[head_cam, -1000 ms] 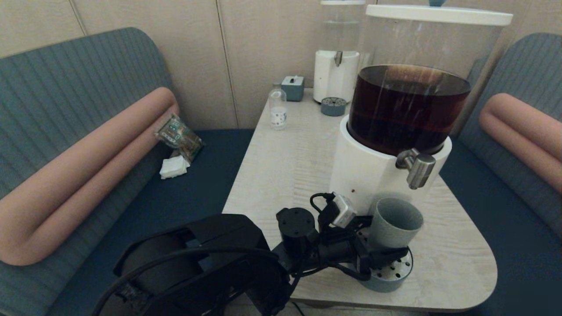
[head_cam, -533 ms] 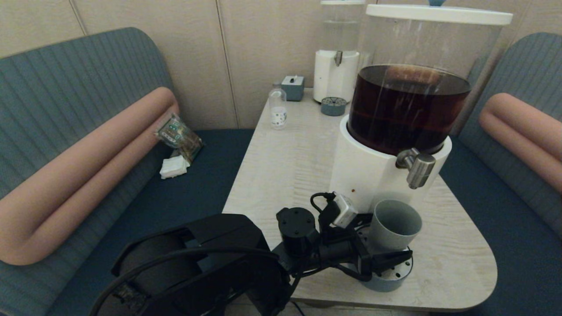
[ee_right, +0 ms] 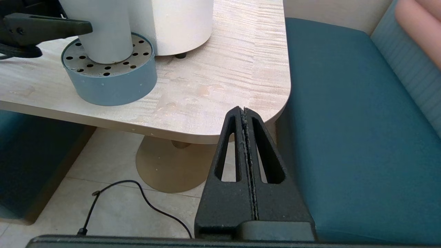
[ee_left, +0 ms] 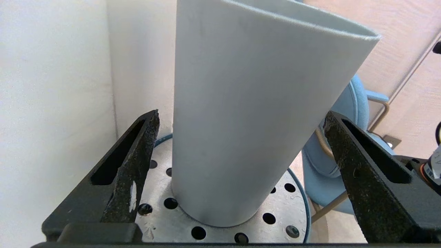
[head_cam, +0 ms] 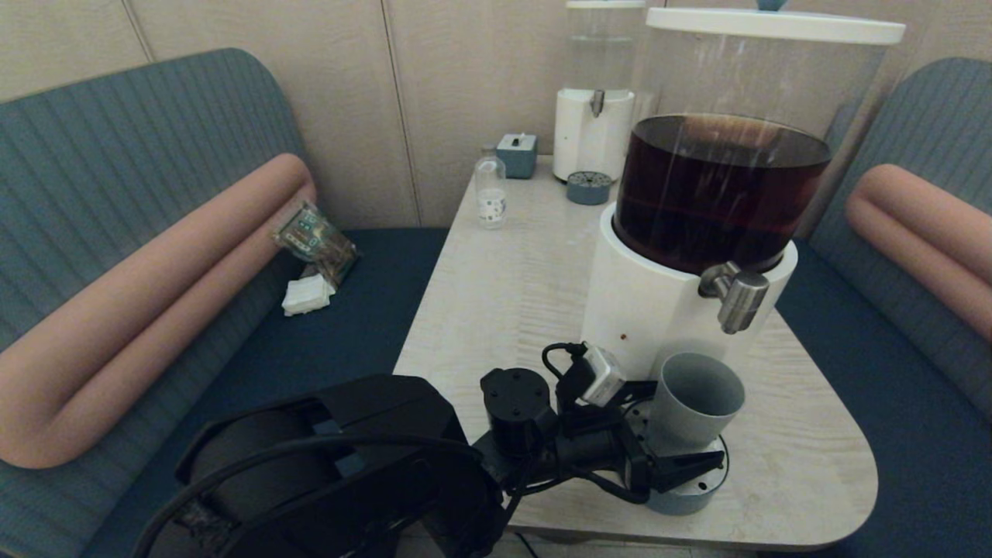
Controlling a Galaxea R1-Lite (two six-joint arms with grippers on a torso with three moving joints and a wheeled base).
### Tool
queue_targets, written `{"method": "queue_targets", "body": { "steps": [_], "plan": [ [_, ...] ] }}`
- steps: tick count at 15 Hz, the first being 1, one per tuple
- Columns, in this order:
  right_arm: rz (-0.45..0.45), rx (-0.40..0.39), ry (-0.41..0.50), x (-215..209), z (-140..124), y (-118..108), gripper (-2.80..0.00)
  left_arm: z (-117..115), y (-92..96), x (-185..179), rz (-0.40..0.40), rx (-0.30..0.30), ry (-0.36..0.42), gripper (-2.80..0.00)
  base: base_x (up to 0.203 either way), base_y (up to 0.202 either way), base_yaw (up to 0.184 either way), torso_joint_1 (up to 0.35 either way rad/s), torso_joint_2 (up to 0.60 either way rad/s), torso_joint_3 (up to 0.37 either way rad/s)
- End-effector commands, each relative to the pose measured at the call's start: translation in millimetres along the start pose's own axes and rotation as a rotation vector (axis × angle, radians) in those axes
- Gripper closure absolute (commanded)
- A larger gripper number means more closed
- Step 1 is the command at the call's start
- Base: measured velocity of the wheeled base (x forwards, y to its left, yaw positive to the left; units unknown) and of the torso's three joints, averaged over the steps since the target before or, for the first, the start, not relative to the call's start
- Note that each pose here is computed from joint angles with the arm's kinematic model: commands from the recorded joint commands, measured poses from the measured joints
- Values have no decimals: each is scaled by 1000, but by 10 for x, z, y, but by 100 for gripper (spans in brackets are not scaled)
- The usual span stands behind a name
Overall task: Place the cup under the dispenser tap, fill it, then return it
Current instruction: Place it under the water dispenser
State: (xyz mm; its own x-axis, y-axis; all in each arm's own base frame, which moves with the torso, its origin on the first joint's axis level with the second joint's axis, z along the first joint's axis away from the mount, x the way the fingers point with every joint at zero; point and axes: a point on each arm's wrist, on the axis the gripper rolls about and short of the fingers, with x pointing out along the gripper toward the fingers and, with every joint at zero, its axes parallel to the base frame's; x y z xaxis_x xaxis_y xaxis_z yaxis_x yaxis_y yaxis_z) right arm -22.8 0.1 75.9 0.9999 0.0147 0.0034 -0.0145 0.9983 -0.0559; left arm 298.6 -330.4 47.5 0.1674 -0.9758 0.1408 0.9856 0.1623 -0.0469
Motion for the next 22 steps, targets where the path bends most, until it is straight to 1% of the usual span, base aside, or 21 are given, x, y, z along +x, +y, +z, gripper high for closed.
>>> {"method": "queue_targets", "body": {
  "steps": [1, 4, 8, 14, 16, 19, 22],
  "plan": [
    [1, -1, 0, 1, -4, 0, 0, 34, -4, -19, -1, 4, -6, -280, 0, 0, 0, 0, 0, 0],
    [1, -1, -1, 0, 0, 0, 0, 35, 10, -59, 7, 3, 2, -280, 0, 0, 0, 0, 0, 0],
    [1, -1, 0, 1, -3, 0, 0, 58, -22, -122, 11, -2, 17, -280, 0, 0, 0, 0, 0, 0],
    [1, -1, -1, 0, 0, 0, 0, 188, -109, -279, 18, -11, 39, -280, 0, 0, 0, 0, 0, 0],
    [1, -1, 0, 1, -4, 0, 0, 223, -137, -344, 22, -17, 50, -280, 0, 0, 0, 0, 0, 0],
    [1, -1, 0, 1, -4, 0, 0, 223, -163, -498, 44, -30, 85, -280, 0, 0, 0, 0, 0, 0],
    [1, -1, -1, 0, -1, 0, 0, 296, -220, -646, 59, -37, 105, -280, 0, 0, 0, 0, 0, 0]
  ]
}}
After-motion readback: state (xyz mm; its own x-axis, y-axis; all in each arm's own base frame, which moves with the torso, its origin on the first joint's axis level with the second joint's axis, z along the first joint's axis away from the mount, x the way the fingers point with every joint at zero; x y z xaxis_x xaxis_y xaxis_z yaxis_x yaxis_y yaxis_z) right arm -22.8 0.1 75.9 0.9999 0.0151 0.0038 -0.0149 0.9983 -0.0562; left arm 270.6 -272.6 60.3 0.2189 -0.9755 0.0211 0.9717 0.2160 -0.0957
